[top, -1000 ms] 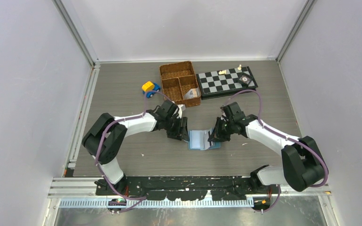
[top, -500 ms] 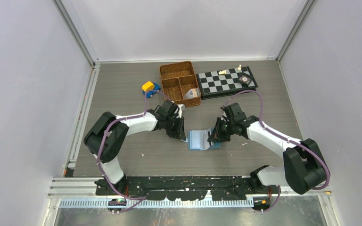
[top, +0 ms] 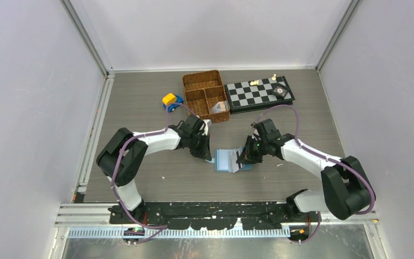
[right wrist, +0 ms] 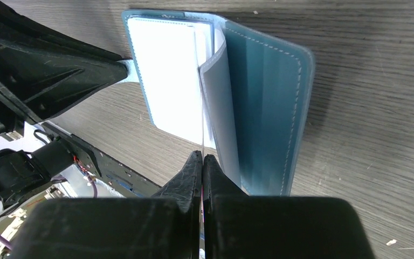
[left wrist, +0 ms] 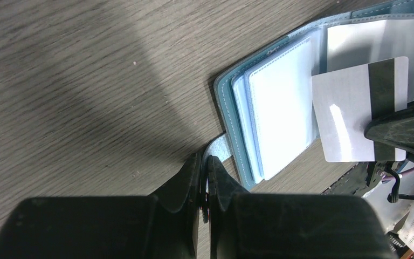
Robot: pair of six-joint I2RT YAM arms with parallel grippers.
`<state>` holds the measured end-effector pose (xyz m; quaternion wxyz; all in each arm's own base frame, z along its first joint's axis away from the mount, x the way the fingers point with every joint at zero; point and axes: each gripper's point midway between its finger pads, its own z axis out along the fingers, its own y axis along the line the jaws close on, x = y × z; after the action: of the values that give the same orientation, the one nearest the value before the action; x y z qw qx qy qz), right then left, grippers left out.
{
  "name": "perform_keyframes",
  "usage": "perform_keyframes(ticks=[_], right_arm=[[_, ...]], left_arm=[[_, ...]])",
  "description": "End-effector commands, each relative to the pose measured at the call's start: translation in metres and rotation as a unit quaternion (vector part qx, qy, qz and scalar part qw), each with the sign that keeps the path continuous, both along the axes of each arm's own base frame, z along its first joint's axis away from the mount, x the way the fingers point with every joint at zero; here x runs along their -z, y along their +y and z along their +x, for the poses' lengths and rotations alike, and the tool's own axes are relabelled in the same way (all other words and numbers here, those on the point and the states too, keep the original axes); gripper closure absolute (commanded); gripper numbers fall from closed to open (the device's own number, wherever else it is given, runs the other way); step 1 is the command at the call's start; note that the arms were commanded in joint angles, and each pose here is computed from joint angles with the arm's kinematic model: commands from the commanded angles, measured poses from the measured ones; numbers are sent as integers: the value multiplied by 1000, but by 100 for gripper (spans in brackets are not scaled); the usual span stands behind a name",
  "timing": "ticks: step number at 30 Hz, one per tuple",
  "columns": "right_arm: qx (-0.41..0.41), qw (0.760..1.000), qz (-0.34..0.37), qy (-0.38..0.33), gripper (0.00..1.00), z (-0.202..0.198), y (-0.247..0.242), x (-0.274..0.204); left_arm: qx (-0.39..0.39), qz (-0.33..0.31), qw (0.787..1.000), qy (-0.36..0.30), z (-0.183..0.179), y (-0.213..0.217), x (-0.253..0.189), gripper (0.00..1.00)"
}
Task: Put the credit cards into the card holder
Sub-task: Insert the credit card into the card holder.
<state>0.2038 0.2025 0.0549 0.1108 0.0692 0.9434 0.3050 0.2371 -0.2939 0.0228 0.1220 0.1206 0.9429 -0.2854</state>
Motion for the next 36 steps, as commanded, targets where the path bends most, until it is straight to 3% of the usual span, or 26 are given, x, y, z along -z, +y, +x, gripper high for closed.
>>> perform_keyframes(ticks=[1,11,36], right_arm=[[-10,1000,8,-8,99,3,3,3],[-1,1000,-18,-13,100,7,-5,17],[15,998,-45,-33,100,18,-12,42]], left_arm=[[3,18,1000,-12,6,1,4,93],[6,21,1000,-10,8,0,10,100],[6,30,999,-9,8,2,14,100]])
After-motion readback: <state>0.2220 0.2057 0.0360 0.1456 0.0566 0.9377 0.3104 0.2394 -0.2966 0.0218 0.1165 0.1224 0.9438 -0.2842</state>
